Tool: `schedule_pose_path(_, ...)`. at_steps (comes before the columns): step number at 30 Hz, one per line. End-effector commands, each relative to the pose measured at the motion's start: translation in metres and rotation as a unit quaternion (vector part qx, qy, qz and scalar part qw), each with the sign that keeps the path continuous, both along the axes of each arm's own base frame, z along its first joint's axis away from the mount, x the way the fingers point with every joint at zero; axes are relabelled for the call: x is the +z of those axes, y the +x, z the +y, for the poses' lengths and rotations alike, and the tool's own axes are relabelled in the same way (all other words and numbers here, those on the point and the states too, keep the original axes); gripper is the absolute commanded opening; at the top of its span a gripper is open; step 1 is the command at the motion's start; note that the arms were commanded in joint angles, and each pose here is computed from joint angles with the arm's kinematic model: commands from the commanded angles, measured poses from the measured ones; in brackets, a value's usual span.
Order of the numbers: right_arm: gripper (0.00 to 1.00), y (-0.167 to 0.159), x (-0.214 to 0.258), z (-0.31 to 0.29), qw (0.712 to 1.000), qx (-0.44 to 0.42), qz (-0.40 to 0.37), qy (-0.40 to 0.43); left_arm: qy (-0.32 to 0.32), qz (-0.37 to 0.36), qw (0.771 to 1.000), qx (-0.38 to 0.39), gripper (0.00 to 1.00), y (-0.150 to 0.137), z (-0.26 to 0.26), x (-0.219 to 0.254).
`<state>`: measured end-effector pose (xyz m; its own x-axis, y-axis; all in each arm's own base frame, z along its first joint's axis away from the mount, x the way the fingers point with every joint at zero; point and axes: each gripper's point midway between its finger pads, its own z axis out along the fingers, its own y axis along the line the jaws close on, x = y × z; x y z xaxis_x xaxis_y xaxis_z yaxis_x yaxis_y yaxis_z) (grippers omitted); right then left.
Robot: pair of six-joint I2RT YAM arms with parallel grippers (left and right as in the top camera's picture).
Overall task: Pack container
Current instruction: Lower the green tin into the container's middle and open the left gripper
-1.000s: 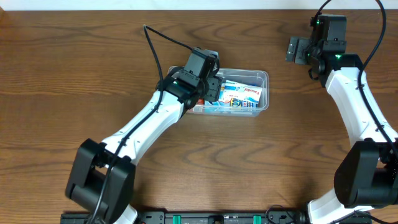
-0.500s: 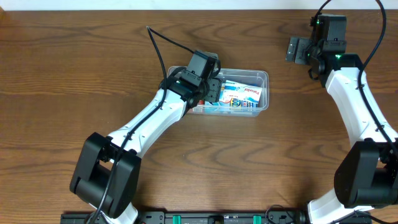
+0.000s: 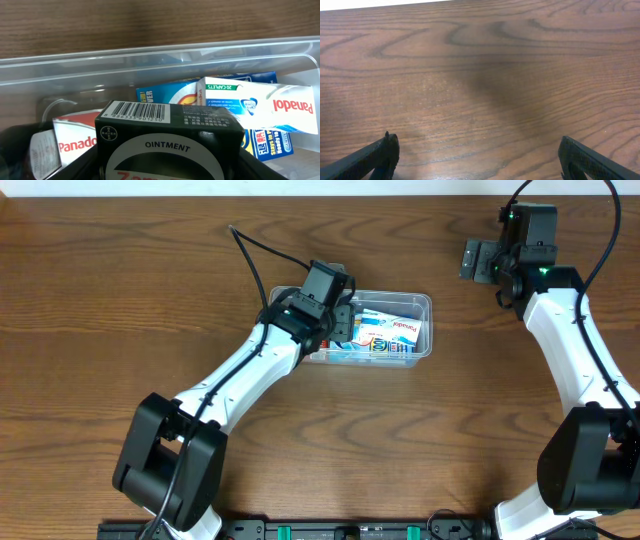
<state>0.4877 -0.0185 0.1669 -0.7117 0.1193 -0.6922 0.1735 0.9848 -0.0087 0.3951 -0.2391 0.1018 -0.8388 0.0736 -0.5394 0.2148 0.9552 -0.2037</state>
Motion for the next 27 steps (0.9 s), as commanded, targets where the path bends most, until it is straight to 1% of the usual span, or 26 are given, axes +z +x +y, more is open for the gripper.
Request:
schedule_pose_path(1,0.99,0.0007,0.0083,-0.0028,1.0,-0.012,-0.01,0.001,0.003,-0.007,1.0,0.006,0.57,0.0023,-0.0056,0.0023)
schedule_pose_path(4,0.99,0.0007,0.0083,-0.0026,1.0,-0.011,-0.01,0.001,0.004,-0.007,1.0,0.001,0.58,0.0001,-0.009,0.0023)
schedule_pose_path(7,0.99,0.0007,0.0083,-0.0028,1.0,-0.012,-0.01,0.001,0.004,-0.007,1.0,0.0,0.71,-0.0006,-0.01,0.0023)
schedule_pose_path(8,0.99,0.0007,0.0083,-0.0026,1.0,-0.011,-0.01,0.001,0.005,-0.007,1.0,0.001,0.72,-0.0003,-0.0096,0.0023)
schedule_pose_path(27,0.99,0.0007,0.0083,-0.0028,1.0,-0.012,-0.01,0.001,0.016,-0.022,1.0,0.0,0.72,0.0049,-0.0043,0.007)
